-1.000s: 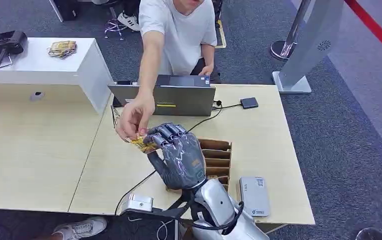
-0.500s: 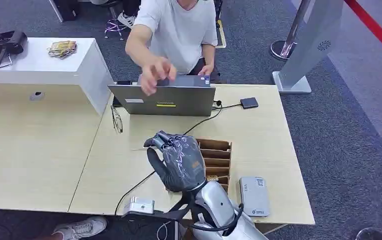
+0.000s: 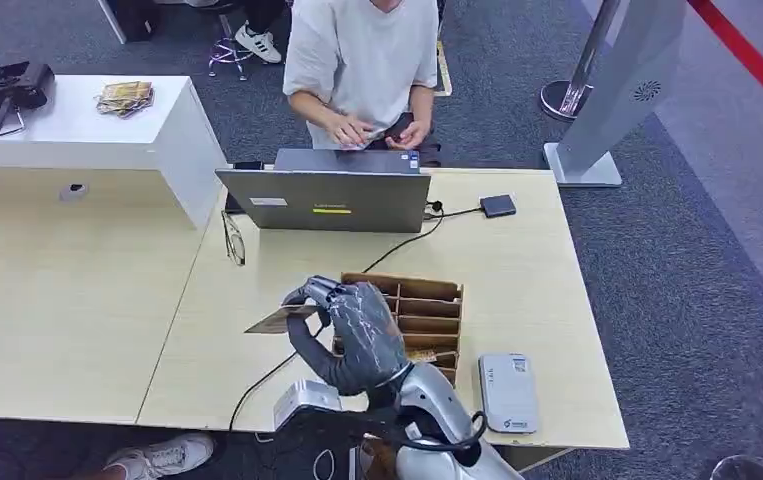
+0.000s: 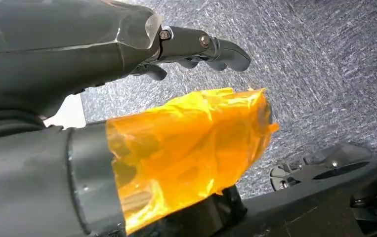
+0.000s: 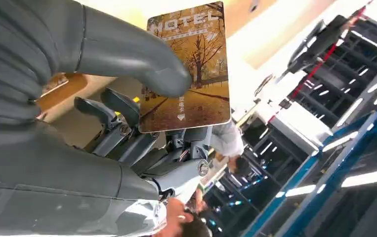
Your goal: Pass the card to the sensor for recognition and then transmit it.
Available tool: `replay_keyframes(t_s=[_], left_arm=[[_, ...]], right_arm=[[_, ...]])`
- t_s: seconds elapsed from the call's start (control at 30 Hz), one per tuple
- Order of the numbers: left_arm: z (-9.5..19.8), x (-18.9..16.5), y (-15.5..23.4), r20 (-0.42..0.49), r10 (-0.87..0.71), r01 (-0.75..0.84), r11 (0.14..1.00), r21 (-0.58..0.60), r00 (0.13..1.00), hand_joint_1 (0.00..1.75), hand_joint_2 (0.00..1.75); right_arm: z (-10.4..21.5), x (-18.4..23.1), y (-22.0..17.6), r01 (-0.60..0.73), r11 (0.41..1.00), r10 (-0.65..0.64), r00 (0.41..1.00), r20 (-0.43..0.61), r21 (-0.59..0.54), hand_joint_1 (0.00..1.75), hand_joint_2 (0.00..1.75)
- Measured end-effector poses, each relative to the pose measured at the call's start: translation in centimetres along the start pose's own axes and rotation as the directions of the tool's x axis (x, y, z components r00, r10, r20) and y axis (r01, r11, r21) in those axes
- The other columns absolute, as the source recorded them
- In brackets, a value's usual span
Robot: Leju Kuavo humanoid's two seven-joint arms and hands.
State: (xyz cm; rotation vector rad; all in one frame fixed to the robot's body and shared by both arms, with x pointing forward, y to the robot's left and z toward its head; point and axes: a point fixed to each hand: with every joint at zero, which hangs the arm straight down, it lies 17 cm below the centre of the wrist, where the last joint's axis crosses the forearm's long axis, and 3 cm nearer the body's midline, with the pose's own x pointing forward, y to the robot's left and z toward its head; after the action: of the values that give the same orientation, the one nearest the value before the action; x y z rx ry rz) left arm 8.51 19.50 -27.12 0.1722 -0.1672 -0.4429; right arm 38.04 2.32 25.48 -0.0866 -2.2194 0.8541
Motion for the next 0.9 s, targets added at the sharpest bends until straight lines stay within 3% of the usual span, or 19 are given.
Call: replay_keyframes(t_s=[0.2,0.37,0.57,0.9], left_arm=[[0.0,0.0,0.1,0.003,0.007,-0.007,1.000,0.005,1.000,0.00,0.00],[0.0,-0.2,0.2,0.000,0.016,-0.016,1.000,0.010,1.000,0.00,0.00],[0.0,-0.2,0.2,-0.001,0.019,-0.019,1.000,0.012,1.000,0.00,0.00],[-0.1,-0.3,0.2,0.001,0.049,-0.049,0.999,0.015,0.999,0.00,0.00]], right_arm=[[0.3,0.1,-1.0,0.107,0.994,-0.107,0.994,-0.003,-0.015,1.75,1.75],[1.2,0.7,-1.6,0.353,0.936,-0.353,0.936,0.007,0.000,1.75,1.75],[1.9,0.3,-2.5,0.410,0.912,-0.410,0.912,0.004,-0.007,1.75,1.75],[4.8,-1.7,-3.9,0.645,0.764,-0.646,0.763,-0.025,-0.033,1.75,1.75]])
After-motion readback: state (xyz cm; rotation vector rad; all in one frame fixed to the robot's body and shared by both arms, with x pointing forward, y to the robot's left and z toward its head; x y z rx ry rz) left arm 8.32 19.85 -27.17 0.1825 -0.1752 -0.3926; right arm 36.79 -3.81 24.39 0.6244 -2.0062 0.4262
